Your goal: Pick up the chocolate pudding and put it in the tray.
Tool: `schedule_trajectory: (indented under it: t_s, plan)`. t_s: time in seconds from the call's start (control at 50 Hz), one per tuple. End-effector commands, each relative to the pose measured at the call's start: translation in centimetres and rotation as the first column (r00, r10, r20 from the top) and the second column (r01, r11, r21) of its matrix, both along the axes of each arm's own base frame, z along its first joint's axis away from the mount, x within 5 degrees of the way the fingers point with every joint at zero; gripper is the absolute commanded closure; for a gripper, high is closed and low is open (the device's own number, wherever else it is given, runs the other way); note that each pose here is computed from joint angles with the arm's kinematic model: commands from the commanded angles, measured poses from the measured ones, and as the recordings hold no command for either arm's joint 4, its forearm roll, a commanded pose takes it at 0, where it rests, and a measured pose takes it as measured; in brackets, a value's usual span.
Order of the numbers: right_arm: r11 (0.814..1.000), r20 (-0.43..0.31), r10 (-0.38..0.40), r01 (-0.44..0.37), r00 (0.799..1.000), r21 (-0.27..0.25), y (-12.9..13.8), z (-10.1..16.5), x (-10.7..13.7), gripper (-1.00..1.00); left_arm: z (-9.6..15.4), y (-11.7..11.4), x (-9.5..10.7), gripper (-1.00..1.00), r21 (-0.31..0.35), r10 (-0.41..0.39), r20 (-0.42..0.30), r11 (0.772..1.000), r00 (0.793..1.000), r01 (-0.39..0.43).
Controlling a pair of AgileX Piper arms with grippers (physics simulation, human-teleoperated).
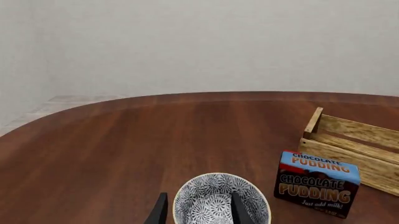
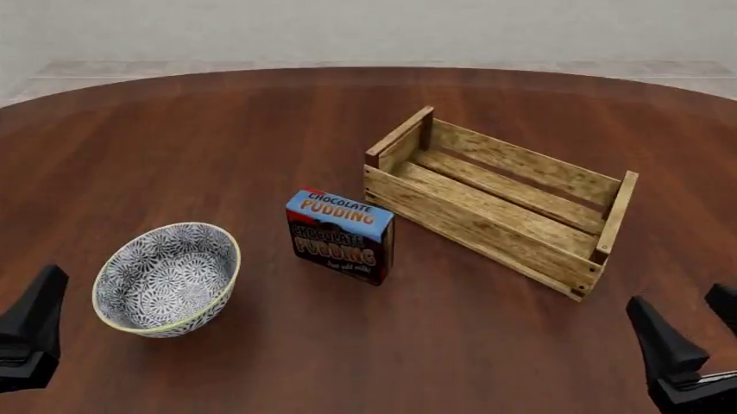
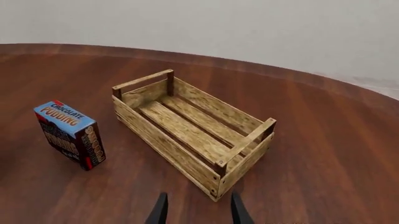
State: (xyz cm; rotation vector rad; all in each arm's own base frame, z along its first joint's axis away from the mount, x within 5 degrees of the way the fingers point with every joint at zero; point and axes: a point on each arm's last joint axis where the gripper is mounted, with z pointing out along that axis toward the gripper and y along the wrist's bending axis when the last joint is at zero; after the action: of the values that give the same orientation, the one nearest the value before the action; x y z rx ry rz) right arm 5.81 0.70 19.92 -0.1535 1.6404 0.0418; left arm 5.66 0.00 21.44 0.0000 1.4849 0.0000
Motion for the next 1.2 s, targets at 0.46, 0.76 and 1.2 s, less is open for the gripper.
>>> schedule_trajectory:
  t_s: [0.46, 0.76, 1.2]
  plan:
    - [0.995, -0.010, 0.098, -0.098, 0.995, -0.033, 1.2, 14.4, 3.0, -1.00, 0.0, 0.0, 0.0, -1.00, 0.000, 0.000, 0.000, 1.000, 1.000, 0.000]
    - [0.990, 0.020, 0.137, -0.136, 0.990, -0.031, 2.0, 18.5, 4.5, -1.00, 0.0, 0.0, 0.0, -1.00, 0.000, 0.000, 0.000, 1.000, 1.000, 0.000]
    - [0.971, 0.030, 0.241, -0.241, 0.970, -0.001, 4.8, 20.7, 8.6, -1.00, 0.0, 0.0, 0.0, -1.00, 0.000, 0.000, 0.000, 1.000, 1.000, 0.000]
